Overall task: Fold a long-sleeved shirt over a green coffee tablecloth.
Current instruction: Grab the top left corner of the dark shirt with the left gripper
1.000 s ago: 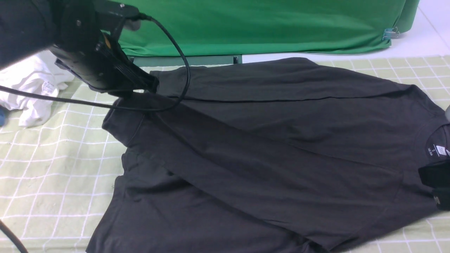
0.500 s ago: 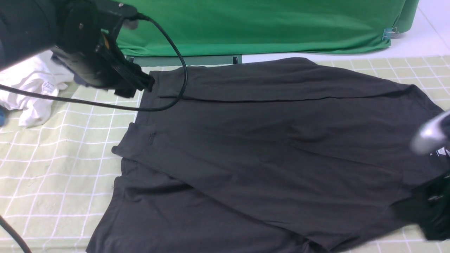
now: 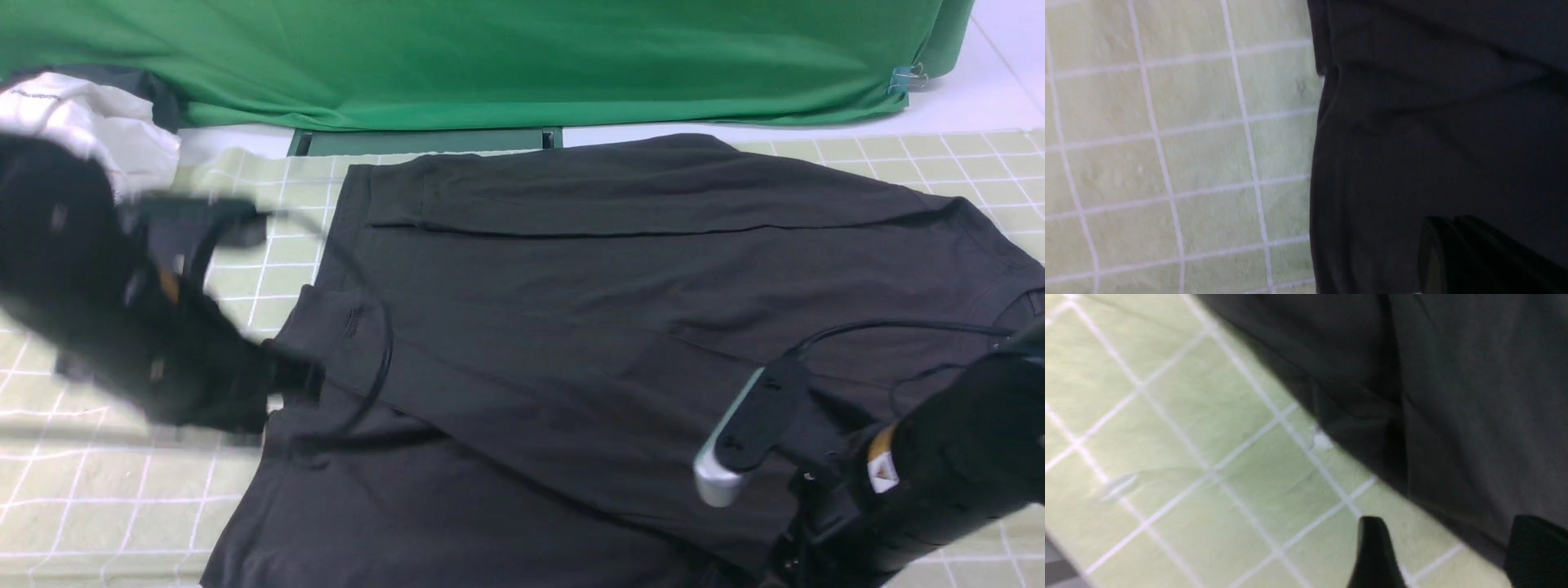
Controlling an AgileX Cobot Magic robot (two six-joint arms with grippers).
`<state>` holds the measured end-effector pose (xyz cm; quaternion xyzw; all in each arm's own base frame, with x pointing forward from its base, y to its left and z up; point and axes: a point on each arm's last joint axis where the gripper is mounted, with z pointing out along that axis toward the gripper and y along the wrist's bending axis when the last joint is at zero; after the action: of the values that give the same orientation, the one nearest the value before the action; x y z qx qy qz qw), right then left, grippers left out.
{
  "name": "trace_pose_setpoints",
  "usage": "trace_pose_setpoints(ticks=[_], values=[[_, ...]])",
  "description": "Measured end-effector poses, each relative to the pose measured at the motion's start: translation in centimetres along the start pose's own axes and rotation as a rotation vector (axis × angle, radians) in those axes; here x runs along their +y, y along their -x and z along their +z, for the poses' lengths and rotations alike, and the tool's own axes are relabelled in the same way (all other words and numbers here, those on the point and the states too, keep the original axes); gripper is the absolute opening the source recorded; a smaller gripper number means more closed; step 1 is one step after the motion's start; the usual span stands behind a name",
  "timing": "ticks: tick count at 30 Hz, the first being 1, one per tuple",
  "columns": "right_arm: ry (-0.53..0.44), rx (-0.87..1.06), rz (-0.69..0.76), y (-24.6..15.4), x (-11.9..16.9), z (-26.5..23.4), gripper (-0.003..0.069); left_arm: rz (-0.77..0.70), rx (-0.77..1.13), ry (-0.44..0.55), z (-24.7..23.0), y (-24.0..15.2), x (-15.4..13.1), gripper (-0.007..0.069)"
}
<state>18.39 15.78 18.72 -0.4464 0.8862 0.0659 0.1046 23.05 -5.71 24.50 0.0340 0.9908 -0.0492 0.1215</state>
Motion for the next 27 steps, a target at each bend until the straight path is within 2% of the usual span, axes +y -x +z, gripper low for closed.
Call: trace_pose_setpoints(ticks=[3,9,14,15,16,17,18,20,27], values=[[-0.008,0.002,-0.001,0.4,-0.3,1.2,0.0416,-0.022,0.042,-0.012,1.5,-2.0,0.2,0.0002],[-0.022,0.038,-0.026,0.5,-0.7,2.9,0.0409,-0.038,0.063,-0.011,3.0,-3.3,0.5,0.0002],[-0.035,0.069,-0.051,0.4,-0.9,3.6,0.0267,-0.039,0.035,-0.014,3.1,-3.1,0.5,0.0002],[-0.038,0.072,-0.051,0.5,-0.9,3.6,0.0175,-0.039,0.035,-0.015,3.0,-3.1,0.5,0.0003],[-0.037,0.075,-0.048,0.4,-0.9,3.6,0.0116,-0.039,0.035,-0.015,3.0,-3.1,0.5,0.0004],[-0.038,0.076,-0.049,0.4,-1.0,3.6,0.0116,-0.039,0.035,-0.015,3.0,-3.1,0.5,0.0005],[-0.038,0.079,-0.032,0.4,-1.0,3.6,0.0064,-0.039,0.035,-0.015,3.0,-3.1,0.5,0.0007],[-0.032,0.101,0.000,0.2,-0.9,3.5,0.0040,-0.039,0.035,-0.015,3.0,-3.1,0.5,0.0009],[-0.014,0.183,0.099,-0.9,-0.4,1.8,0.0039,-0.030,0.034,-0.006,3.0,-3.1,0.6,0.0012]])
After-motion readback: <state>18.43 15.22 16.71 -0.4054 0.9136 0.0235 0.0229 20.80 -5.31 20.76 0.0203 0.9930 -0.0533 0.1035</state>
